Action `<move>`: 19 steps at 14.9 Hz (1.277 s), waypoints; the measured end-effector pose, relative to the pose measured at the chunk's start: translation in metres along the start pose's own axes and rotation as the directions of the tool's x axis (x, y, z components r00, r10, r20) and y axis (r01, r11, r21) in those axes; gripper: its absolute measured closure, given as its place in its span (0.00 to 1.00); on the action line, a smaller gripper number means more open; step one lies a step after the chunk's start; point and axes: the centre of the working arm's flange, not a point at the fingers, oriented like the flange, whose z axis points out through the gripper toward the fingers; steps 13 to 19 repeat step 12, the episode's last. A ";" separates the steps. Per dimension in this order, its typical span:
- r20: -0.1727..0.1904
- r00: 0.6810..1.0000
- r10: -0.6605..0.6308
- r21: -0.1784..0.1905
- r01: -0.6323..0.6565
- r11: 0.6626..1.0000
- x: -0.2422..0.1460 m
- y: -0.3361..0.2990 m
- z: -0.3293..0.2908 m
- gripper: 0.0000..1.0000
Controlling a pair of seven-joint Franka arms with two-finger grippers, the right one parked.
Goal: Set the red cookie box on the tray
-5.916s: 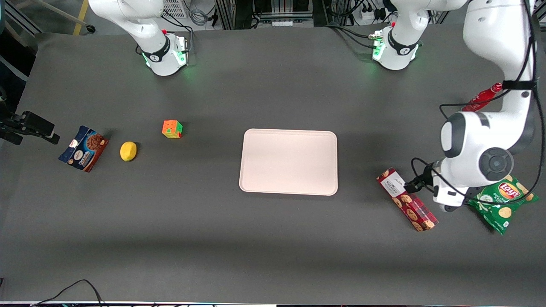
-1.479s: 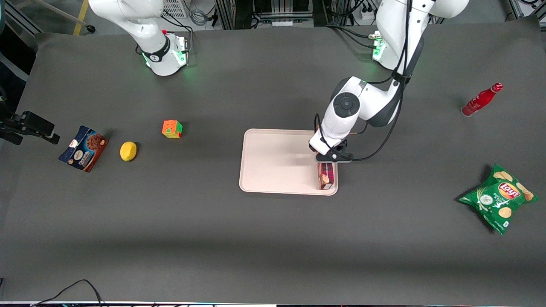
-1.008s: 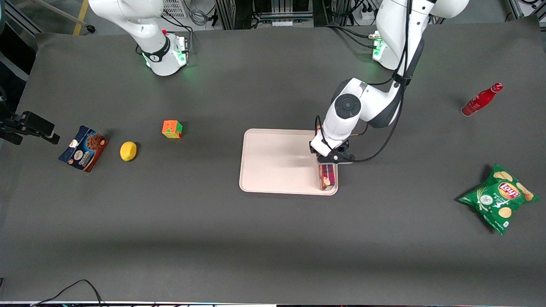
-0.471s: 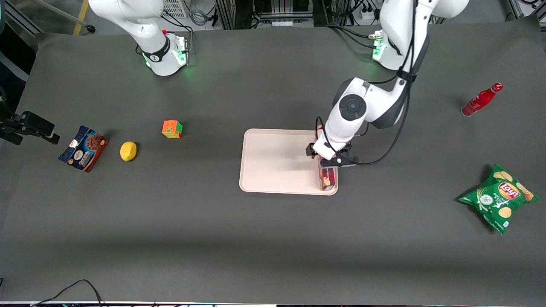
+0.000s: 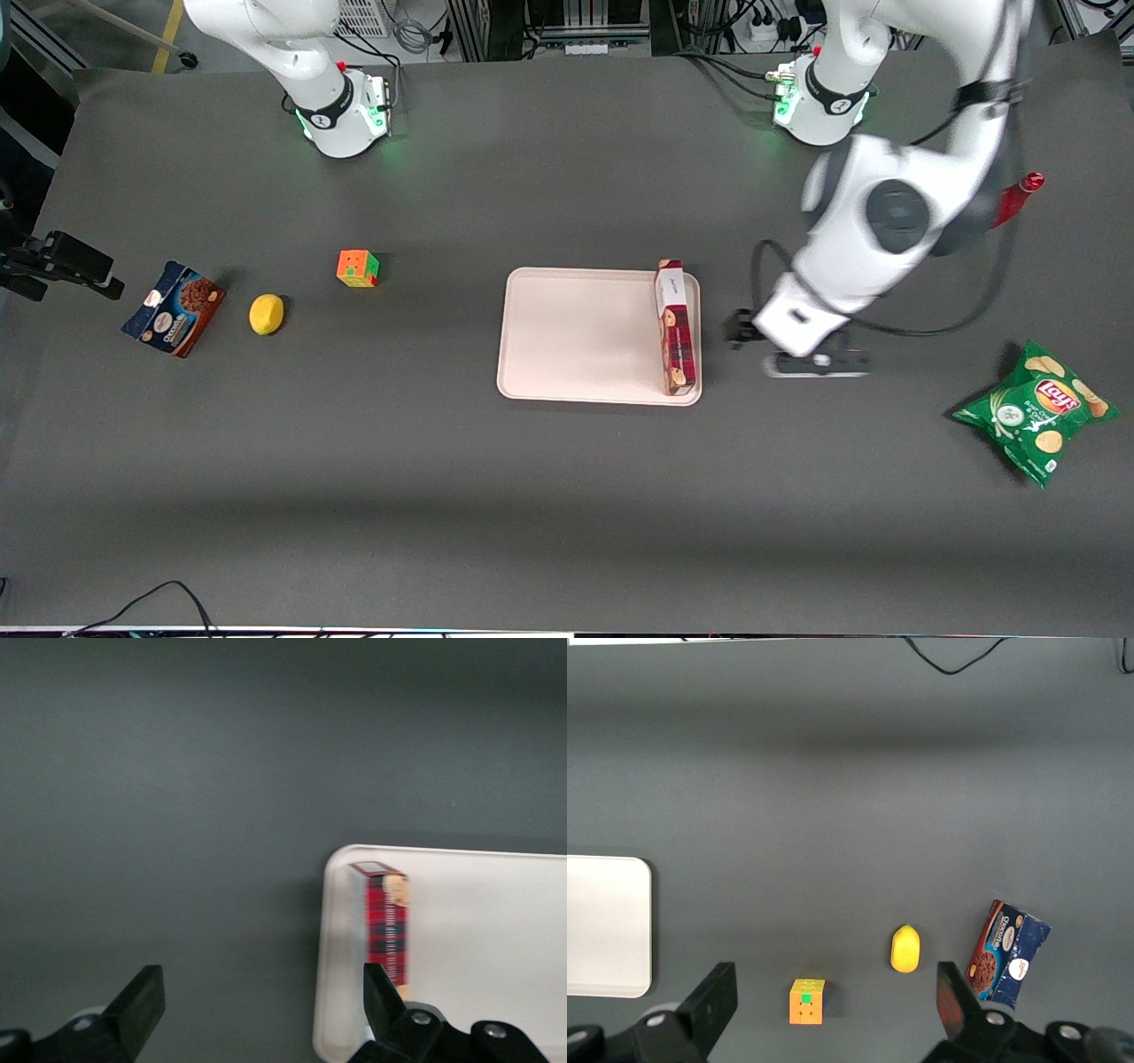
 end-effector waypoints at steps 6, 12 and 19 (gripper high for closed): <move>-0.047 0.998 0.049 0.022 -0.048 0.999 0.002 -0.139 -0.106 0.00; -0.050 0.994 0.094 0.081 -0.089 0.993 -0.043 -0.182 -0.197 0.00; -0.050 0.994 0.094 0.081 -0.089 0.993 -0.043 -0.182 -0.197 0.00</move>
